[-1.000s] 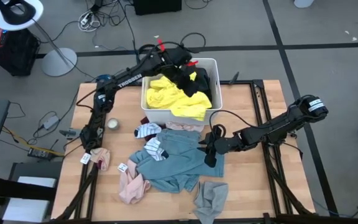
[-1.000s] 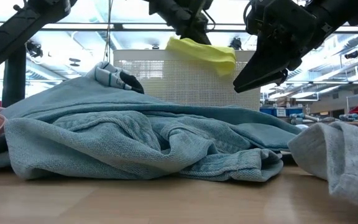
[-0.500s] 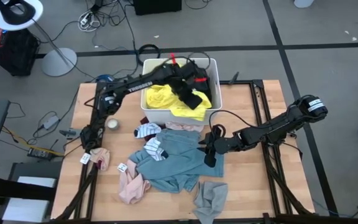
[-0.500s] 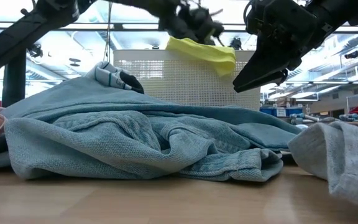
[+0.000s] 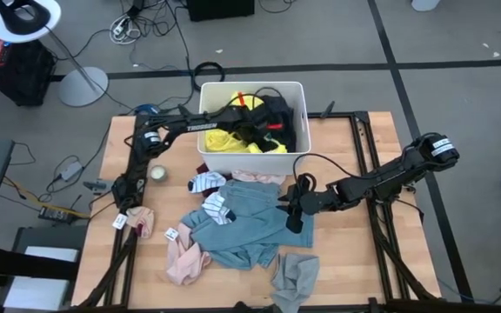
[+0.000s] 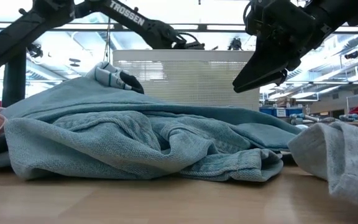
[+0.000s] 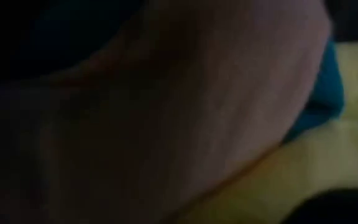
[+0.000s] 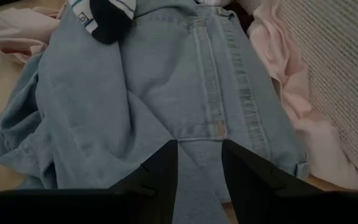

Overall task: Sort clothes
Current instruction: Put the yellow cloth into the white laundry bin

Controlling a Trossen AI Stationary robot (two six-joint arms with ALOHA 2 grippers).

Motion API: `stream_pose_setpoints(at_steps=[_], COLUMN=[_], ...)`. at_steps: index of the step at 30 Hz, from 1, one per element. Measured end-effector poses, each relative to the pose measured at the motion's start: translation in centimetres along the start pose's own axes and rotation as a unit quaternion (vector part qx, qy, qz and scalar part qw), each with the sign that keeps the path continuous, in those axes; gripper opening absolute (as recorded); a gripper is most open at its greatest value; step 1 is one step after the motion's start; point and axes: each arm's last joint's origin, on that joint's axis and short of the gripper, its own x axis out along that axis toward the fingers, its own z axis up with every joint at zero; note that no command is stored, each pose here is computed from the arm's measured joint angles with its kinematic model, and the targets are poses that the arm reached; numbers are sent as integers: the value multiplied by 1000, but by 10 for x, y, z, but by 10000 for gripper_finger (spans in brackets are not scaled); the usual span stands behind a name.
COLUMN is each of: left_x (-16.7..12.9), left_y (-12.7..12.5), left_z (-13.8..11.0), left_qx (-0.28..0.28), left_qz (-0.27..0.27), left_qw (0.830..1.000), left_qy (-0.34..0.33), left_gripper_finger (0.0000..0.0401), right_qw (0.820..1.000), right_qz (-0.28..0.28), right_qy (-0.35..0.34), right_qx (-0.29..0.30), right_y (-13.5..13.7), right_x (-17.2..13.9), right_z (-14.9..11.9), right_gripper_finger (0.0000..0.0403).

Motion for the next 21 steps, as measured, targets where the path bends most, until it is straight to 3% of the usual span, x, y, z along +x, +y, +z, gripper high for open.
stream_pose_setpoints(at_steps=[5, 10, 14, 21], left_x=[7, -5, -26, -76], left_y=[7, -6, -22, -45], left_z=[-6, 1, 11, 18], left_qx=[-4, 10, 33, 75], left_qz=[21, 21, 29, 113], left_qw=[1000, 1000, 999, 988], left_qy=[15, 0, -29, -68], left_gripper_finger=[0, 0, 0, 0], right_qw=[1000, 1000, 1000, 1000], right_qz=[-1, 0, -1, -7], right_qy=[1, 2, 2, 14], right_qx=[-1, -1, -1, -7], right_y=[0, 0, 0, -1], right_x=[0, 0, 0, 0], right_z=[0, 0, 0, -3], right_gripper_finger=[126, 126, 126, 126])
